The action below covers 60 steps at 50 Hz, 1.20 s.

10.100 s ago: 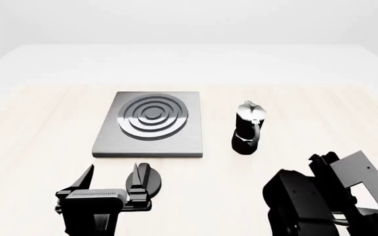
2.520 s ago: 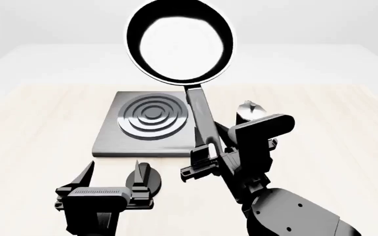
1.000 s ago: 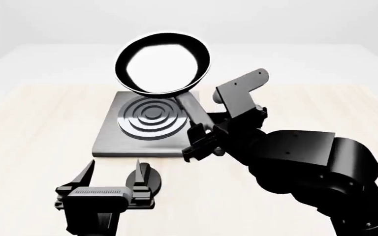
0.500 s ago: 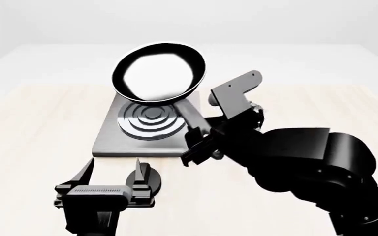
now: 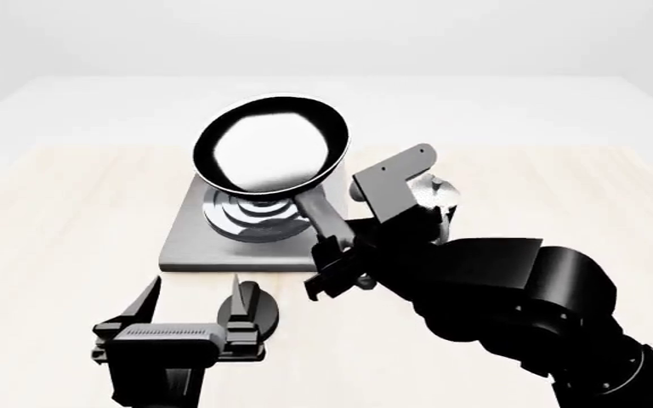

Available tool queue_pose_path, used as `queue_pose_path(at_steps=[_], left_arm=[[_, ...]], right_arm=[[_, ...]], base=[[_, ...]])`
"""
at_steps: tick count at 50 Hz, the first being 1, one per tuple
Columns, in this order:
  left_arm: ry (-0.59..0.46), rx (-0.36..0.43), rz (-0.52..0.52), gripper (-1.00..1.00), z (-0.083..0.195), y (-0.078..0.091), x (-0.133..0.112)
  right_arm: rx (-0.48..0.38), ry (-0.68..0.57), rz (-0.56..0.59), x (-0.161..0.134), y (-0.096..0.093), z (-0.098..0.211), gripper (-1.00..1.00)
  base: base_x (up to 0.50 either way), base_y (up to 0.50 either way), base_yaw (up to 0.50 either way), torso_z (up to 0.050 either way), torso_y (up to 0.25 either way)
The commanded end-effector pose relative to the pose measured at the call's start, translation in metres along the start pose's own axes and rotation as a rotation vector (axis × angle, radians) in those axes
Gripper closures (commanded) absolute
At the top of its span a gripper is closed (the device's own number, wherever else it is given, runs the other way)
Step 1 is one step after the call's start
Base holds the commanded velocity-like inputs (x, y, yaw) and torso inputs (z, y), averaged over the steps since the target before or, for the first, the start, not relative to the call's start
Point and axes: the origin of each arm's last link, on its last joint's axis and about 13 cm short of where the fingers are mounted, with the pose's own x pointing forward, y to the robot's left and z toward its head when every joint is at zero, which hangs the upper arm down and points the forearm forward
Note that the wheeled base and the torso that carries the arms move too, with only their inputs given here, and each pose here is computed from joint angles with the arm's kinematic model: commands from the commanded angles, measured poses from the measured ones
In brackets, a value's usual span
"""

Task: Put the frying pan on the stove.

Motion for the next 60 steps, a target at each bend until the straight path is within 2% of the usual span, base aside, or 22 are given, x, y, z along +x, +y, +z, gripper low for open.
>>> queue_pose_path(at_steps=[1, 60], left_arm=[[0.002, 0.0, 0.003, -1.0, -0.001, 0.001, -0.001], [0.021, -0.004, 0.012, -1.0, -0.01, 0.004, 0.0]], right_arm=[[-0.017, -0.052, -0.079, 0.004, -0.005, 0.005, 1.0], [-0.041, -0.027, -0.062, 0.034, 0.003, -0.004, 1.0]], base=[[0.0, 0.0, 0.0, 0.0, 0.0], [0.0, 0.0, 0.0, 0.001, 0.002]])
